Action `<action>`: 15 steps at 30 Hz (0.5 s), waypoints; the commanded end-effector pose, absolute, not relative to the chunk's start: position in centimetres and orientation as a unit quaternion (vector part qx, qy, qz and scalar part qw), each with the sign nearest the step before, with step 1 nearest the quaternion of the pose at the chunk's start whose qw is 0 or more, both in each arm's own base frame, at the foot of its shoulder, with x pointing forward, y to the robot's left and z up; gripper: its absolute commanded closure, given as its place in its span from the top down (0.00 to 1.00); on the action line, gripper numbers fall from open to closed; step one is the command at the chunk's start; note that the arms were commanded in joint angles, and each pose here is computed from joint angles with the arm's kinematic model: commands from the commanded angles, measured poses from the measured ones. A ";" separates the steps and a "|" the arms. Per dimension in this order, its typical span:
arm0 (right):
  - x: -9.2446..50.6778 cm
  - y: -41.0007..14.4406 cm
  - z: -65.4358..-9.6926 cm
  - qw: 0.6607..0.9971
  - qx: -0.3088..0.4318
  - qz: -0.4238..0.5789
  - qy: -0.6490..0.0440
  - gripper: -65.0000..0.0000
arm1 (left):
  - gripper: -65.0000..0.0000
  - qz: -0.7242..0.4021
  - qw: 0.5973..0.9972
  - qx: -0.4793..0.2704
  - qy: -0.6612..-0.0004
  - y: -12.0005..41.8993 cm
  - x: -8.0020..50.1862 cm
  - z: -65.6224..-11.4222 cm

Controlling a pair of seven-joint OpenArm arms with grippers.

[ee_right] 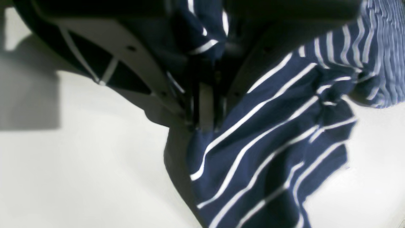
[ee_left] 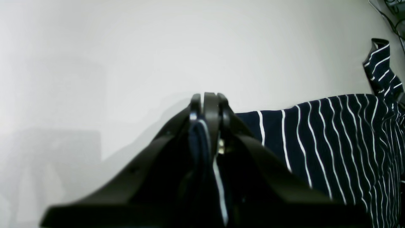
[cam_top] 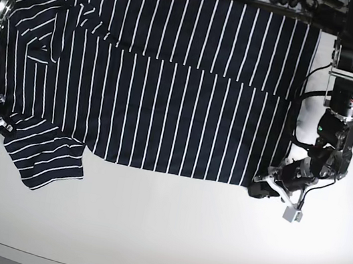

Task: Fold the T-shirt properly
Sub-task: 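Grasp the hem corners with both grippers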

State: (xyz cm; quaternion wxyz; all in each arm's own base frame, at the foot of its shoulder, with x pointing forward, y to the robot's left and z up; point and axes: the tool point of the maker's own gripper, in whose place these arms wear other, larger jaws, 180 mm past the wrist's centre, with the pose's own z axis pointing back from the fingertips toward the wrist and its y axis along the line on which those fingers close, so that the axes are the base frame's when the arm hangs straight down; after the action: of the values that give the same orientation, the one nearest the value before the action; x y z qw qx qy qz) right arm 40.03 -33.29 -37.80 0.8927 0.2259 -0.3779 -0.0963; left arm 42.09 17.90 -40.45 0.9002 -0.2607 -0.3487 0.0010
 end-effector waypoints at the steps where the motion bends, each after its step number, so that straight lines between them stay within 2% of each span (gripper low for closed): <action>1: 41.6 -34.8 -34.6 0.876 0.220 -0.091 -0.420 0.00 | 0.00 -0.025 0.937 -0.212 -0.277 19.3 39.5 -43.4; 9: 43.0 -35.0 -29.3 0.869 0.188 -0.019 -0.458 0.00 | 0.00 -0.068 0.923 -0.234 -0.299 18.2 40.6 -41.6; 15: 42.1 -34.6 -25.5 0.860 0.141 0.063 -0.486 0.00 | 0.00 -0.096 0.901 -0.231 -0.355 18.9 44.2 -37.1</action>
State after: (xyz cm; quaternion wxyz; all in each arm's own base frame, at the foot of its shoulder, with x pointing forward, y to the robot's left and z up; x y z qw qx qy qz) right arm 41.16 -33.77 -28.29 0.8779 0.1475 -0.4515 0.0602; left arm 43.62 17.67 -37.65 0.8946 -0.2556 -0.3560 -0.0877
